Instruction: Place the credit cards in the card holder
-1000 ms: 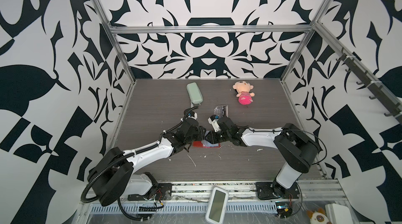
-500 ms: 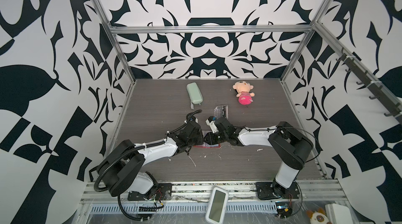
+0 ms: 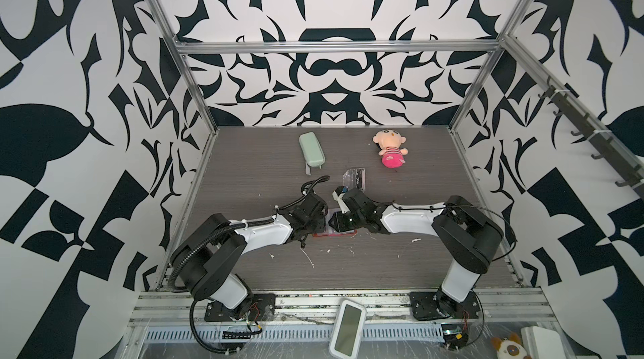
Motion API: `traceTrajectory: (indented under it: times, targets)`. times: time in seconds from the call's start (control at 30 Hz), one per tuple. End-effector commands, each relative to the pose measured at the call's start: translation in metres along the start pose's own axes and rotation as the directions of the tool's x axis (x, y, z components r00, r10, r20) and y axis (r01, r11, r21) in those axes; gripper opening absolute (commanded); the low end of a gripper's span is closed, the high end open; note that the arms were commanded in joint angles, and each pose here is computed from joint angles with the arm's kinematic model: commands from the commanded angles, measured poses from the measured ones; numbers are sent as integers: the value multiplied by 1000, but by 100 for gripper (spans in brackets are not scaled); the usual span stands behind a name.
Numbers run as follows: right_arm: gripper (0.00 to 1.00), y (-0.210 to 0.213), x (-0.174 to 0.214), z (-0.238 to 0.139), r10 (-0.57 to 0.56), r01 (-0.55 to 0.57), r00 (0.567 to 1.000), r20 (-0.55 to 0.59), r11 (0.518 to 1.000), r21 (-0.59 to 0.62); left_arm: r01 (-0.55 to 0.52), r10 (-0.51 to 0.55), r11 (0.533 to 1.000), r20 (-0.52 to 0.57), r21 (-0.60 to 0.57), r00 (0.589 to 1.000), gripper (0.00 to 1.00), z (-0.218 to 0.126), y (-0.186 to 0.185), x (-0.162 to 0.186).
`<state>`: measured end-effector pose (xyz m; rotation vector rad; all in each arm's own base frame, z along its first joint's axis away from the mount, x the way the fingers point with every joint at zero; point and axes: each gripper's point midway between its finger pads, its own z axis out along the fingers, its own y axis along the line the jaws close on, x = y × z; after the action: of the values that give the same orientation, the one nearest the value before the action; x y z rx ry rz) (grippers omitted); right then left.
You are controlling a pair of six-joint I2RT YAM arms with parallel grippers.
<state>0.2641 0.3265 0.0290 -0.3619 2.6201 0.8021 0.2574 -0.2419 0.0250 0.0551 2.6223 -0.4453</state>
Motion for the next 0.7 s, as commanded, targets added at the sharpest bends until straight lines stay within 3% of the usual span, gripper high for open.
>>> traceTrajectory:
  times: [0.0, 0.33, 0.67]
  targets:
    - [30, -5, -5, -9, 10, -10, 1000, 11, 998, 59, -23, 19, 997, -48, -72, 999, 20, 4, 14, 11]
    - [39, 22, -26, -37, -29, 31, 996, 85, 999, -21, -53, 51, 995, -28, -81, 998, 22, -8, 8, -3]
    - [42, 8, -67, -85, -87, 71, 984, 157, 992, 102, -118, 122, 991, 56, -65, 991, 39, -36, -23, -57]
